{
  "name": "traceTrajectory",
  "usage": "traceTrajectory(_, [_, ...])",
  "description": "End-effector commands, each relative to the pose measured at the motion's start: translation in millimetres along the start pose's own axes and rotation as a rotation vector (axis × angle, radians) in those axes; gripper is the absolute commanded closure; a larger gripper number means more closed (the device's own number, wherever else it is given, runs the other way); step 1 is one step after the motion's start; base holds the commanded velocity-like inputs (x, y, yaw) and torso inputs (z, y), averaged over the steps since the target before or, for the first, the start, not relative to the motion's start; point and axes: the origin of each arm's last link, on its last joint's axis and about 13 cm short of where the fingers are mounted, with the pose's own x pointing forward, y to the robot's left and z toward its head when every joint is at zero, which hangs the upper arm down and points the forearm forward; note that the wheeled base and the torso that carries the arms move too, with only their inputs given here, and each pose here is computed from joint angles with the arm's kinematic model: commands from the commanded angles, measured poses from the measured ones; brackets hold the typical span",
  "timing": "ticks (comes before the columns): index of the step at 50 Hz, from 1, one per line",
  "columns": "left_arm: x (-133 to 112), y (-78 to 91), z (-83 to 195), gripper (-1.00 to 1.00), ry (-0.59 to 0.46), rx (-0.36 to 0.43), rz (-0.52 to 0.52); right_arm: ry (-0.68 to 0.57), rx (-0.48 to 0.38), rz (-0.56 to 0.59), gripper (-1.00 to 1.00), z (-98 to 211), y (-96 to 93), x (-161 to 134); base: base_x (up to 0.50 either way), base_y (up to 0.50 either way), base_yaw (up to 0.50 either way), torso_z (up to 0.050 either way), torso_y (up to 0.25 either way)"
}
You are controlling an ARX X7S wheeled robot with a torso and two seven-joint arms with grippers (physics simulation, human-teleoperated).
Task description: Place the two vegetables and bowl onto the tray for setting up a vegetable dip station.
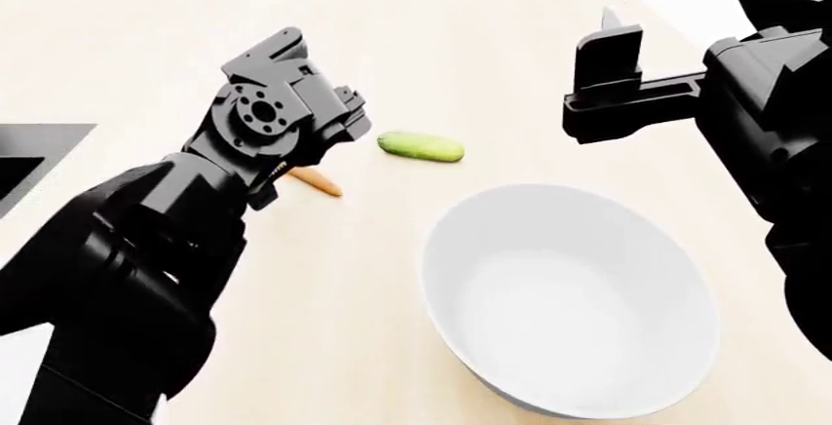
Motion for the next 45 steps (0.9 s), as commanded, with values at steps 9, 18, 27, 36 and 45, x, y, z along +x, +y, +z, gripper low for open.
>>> traceTrajectory(9, [4.4, 3.0, 1.6, -1.00, 0.027, -0.028, 0.006, -0.004, 0.000, 0.006, -1.00, 0.6, 1.2, 0.1, 0.00, 0.00, 0.00, 0.000, 0.000])
traceTrajectory(18, [8.4, 4.9, -1.7, -1.00, 0.050, -0.036, 0.016, -0.011, -0.001, 0.011, -1.00, 2.0, 1.5, -0.1, 0.00, 0.00, 0.00, 0.000, 0.000])
traceTrajectory(27, [13.5, 7.4, -2.7, 1.00, 0.036, -0.045, 0.050, -0.018, 0.001, 0.009, -1.00, 3.0, 0.9, -0.2, 0.00, 0.00, 0.00, 0.000, 0.000])
traceTrajectory(36, [11.7, 7.6, 1.7, 1.00, 0.026, -0.051, 0.043, -0.022, 0.000, 0.009, -1.00, 3.9, 1.2, -1.0, 0.00, 0.00, 0.00, 0.000, 0.000])
traceTrajectory(45, [4.4, 6.5, 12.8, 1.00, 0.007, -0.069, 0.022, -0.027, -0.001, 0.011, -1.00, 5.0, 1.8, -1.8, 0.00, 0.00, 0.00, 0.000, 0.000])
